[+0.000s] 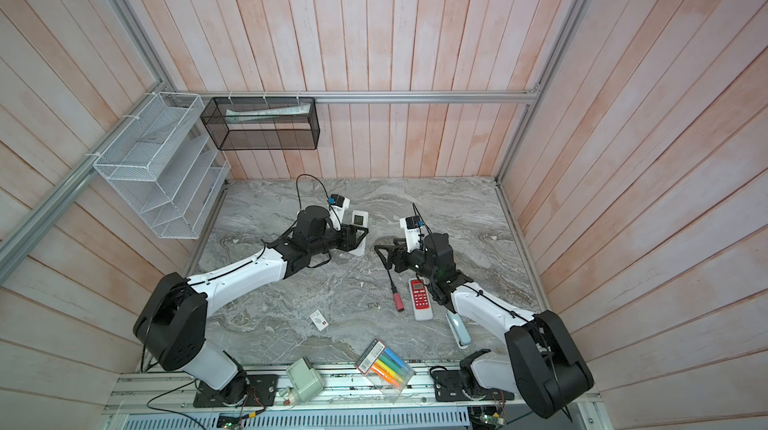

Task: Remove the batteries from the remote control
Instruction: 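Lift the white remote toward the right gripper while the right gripper grasps it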

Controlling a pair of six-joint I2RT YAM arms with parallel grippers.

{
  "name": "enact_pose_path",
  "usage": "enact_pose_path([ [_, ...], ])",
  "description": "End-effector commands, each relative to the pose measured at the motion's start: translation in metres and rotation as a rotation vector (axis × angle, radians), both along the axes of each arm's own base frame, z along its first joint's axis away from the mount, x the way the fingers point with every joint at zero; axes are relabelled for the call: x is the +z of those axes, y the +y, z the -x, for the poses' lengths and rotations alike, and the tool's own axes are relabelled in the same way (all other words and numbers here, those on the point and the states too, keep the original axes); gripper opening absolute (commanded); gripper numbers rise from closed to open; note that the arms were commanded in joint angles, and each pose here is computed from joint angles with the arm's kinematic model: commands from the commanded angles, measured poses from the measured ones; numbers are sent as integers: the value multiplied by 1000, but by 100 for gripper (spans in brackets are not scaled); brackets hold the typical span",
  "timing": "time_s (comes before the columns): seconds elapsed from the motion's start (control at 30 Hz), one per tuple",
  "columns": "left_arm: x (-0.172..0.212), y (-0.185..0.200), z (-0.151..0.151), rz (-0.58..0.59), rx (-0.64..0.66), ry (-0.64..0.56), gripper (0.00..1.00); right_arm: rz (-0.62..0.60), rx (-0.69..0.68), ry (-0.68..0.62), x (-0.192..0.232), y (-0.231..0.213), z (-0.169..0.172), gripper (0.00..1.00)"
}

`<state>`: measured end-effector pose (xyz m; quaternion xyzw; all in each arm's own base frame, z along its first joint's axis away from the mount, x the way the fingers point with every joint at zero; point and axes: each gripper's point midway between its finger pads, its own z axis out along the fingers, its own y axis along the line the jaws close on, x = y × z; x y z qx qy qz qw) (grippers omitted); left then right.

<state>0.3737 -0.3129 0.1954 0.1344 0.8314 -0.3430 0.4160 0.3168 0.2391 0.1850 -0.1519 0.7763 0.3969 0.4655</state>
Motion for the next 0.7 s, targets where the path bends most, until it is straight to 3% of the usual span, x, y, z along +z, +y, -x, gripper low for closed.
enact_pose_path([
  [0.0, 37, -2, -2, 169, 38, -48, 52, -88, 41, -53, 32, 16, -4, 78],
  [0.3, 45, 4, -2, 233, 92, -35, 52, -73, 87, -27, 33, 42, -8, 59],
  [0.67, 39, 5, -4, 204, 105, -28, 52, -55, 101, -24, 28, 63, -13, 53],
])
